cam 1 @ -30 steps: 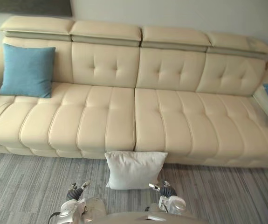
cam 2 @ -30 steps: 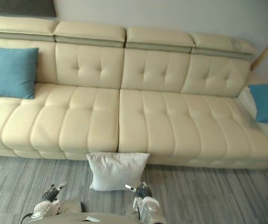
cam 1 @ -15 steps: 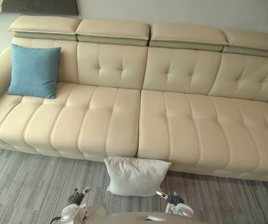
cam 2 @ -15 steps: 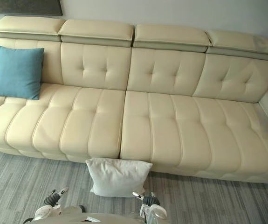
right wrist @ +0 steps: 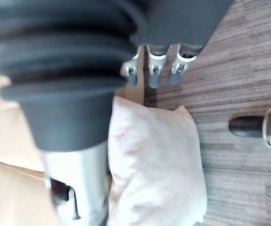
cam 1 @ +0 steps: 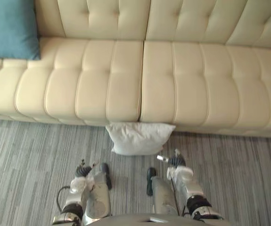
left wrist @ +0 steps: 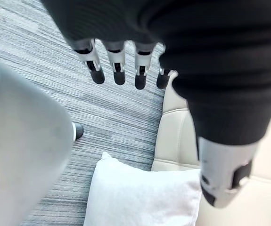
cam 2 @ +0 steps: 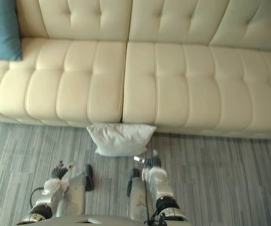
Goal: Pick up cushions and gather them together orderly.
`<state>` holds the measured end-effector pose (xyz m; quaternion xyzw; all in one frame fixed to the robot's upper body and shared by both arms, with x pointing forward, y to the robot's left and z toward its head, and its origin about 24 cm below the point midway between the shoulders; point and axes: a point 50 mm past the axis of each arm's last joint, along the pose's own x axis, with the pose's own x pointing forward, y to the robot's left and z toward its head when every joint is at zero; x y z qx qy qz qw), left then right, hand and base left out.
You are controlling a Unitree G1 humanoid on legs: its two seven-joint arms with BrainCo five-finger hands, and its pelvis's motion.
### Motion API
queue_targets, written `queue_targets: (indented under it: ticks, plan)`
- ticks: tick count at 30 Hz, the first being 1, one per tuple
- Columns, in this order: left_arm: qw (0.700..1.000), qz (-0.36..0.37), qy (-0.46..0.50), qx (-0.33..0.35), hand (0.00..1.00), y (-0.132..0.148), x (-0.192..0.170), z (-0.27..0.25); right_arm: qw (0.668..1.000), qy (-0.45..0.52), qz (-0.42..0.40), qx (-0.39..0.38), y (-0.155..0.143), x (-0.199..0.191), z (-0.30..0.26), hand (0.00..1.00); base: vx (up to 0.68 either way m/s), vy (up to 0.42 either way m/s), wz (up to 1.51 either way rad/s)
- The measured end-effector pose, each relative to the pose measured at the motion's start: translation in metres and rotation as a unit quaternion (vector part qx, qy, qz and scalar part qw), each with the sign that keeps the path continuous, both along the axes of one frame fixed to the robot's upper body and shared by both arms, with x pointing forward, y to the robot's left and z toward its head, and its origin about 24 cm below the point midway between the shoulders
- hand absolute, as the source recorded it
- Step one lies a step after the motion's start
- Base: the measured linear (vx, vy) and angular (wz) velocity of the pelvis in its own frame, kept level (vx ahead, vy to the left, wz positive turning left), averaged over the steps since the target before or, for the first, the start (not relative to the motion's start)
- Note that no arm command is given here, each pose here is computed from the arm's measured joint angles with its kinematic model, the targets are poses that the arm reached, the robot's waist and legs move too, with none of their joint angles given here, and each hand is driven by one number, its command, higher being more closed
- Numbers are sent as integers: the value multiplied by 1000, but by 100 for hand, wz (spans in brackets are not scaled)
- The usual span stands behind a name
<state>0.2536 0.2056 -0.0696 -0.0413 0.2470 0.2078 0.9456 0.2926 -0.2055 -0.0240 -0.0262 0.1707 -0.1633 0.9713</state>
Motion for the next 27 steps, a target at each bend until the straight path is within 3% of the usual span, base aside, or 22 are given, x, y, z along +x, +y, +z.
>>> queue_targets:
  ticks: [5,11,19,20,22,23,27]
  plan:
    - [996,38,-86,-5,0,12,47,47,996,-84,-26,-4,-1,44,55,0,-122,2,-16]
    - [975,63,-210,-27,0,14,104,128,973,-229,-30,-27,4,96,168,0,-57,-8,6]
    - [945,31,-326,-20,0,-4,139,217,943,-332,-10,-32,35,117,263,0,-38,-23,13]
    - [938,19,-346,-14,0,-11,144,234,939,-342,-11,-32,39,119,277,100,-43,-9,18]
    - [932,9,-362,-7,0,-17,146,247,935,-353,-12,-32,41,118,285,100,-26,-4,18]
    - [925,-8,-380,8,100,-26,148,261,930,-364,-17,-38,43,118,295,100,-16,-6,14]
    - [910,-22,-411,45,100,-45,150,289,916,-396,-23,-63,54,113,315,100,-7,-11,5]
